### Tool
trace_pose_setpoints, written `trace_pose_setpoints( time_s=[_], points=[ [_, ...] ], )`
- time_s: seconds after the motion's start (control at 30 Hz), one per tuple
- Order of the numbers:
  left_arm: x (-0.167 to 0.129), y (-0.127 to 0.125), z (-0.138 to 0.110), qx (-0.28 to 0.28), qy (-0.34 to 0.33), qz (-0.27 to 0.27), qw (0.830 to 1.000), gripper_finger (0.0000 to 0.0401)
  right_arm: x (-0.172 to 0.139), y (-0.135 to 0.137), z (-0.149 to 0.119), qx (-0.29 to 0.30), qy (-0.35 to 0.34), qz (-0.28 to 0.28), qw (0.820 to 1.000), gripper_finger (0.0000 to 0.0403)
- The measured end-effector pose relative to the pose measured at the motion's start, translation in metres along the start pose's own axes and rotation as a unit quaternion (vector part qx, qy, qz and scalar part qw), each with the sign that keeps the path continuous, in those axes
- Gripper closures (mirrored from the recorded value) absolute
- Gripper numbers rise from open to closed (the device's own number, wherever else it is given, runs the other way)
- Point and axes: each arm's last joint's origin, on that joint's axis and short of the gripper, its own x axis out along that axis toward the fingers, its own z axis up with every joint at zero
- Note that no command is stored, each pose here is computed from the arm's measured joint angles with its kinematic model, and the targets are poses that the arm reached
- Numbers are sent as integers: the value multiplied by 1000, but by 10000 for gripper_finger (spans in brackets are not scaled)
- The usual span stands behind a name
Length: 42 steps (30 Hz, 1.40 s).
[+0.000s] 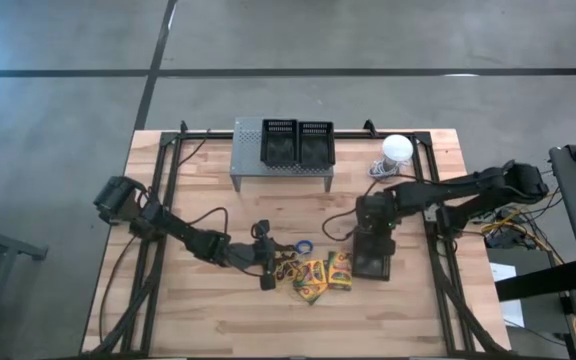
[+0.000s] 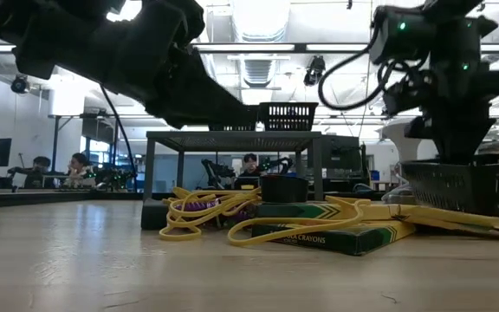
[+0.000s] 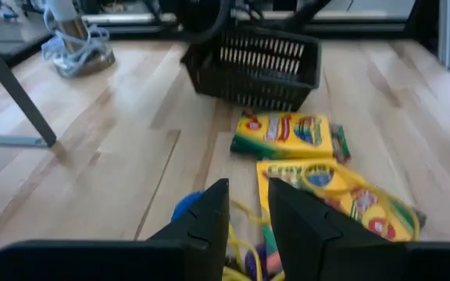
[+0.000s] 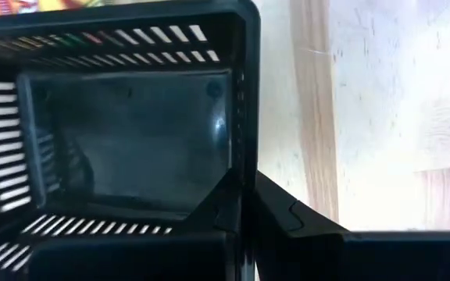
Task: Pick & Place Office Desk Supplies
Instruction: Put the black bin on the shelf
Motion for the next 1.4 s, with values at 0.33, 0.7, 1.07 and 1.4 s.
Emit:
trace_pose_setpoints(
  time_s=[0.33,0.7,1.07,1.4],
  points=[
    [31,-8,31,59,-7,-54,997,303,5,-12,15,40,-62,-7,997,355],
    [81,-12,72,115,-10,-123,986,301,-36,-6,7,39,-219,-46,974,253],
    [148,-3,81,120,79,-155,978,301,-40,13,-49,77,-453,-120,880,267],
    [174,-4,69,121,87,-215,965,283,-27,14,-56,53,-519,-92,848,284]
  ],
)
